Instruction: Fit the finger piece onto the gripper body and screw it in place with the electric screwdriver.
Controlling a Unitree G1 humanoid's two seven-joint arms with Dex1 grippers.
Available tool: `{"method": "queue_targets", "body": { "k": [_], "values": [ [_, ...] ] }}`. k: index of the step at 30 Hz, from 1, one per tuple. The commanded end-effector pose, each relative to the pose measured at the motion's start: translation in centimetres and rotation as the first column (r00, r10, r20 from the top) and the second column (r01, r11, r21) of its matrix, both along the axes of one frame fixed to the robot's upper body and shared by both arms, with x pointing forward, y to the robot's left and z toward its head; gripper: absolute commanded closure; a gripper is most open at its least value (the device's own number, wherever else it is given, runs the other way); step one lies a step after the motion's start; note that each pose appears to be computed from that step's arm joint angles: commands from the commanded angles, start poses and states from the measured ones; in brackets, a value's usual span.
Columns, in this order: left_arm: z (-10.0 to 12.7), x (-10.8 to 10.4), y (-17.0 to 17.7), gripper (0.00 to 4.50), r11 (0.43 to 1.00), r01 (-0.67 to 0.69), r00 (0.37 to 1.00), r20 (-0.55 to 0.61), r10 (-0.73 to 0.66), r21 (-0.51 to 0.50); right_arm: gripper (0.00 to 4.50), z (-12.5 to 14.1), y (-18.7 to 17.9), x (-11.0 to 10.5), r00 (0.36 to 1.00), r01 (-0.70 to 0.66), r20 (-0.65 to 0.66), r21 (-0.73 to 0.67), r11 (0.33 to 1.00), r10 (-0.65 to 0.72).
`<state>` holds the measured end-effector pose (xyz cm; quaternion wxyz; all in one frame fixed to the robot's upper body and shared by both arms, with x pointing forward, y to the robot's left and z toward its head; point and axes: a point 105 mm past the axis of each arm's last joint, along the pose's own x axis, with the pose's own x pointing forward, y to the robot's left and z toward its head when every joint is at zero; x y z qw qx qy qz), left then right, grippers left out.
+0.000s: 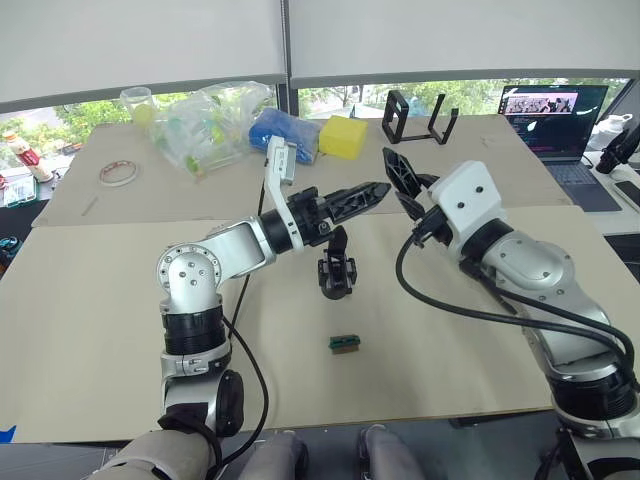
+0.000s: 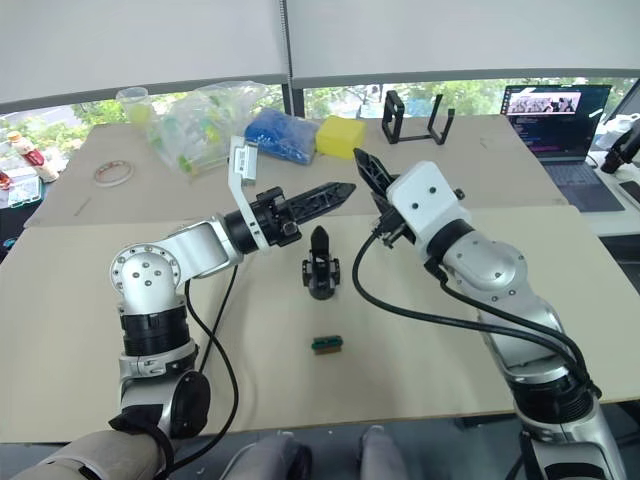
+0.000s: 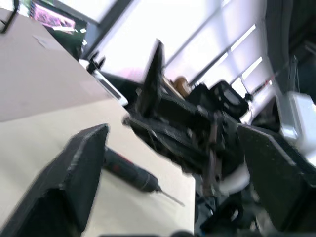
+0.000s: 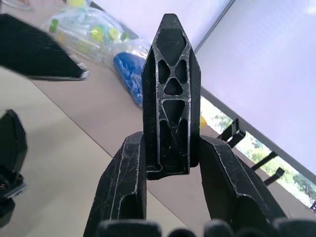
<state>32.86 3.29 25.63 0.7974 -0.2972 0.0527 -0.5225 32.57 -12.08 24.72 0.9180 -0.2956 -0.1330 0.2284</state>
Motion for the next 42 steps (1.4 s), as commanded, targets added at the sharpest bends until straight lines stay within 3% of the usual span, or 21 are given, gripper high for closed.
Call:
{"method": "queue_targets", "body": {
  "k": [1,10,19,26,35,37,42],
  "values": [
    [2.4,-0.7,-0.4,1.34,0.999,0.014,0.993,0.114,-0.009,-0.044,3.37,1.7,0.9,-1.3,0.996,-0.074,0.053,0.065,0.995,0.071],
    [3.0,-0.8,-0.9,1.34,0.997,0.012,0.981,0.195,0.002,-0.072,3.37,1.4,2.4,-2.5,0.984,-0.173,-0.022,0.154,0.973,0.178],
    [3.2,-0.6,-0.8,1.34,0.994,0.004,0.981,0.192,0.017,-0.108,3.37,1.6,2.2,-2.6,0.985,-0.162,-0.028,0.167,0.972,0.169],
    [3.4,-0.7,-1.1,4.5,0.991,0.007,0.983,0.181,0.017,-0.131,3.37,1.7,2.3,-2.8,0.985,-0.168,-0.021,0.157,0.973,0.174],
    [3.4,-0.4,-0.8,4.5,0.995,0.012,0.976,0.216,0.009,-0.097,3.37,1.7,2.9,-3.8,0.973,-0.229,0.007,0.059,0.972,0.229],
    [3.4,-0.2,-0.6,4.5,0.997,0.013,0.973,0.232,0.005,-0.079,2.27,1.6,2.6,-3.7,0.974,-0.228,-0.004,0.062,0.972,0.228],
    [3.5,0.2,-0.3,4.5,0.999,0.027,0.962,0.272,-0.014,-0.042,0.56,1.9,1.8,-3.4,0.977,-0.212,-0.021,0.09,0.973,0.214]
  ]
}}
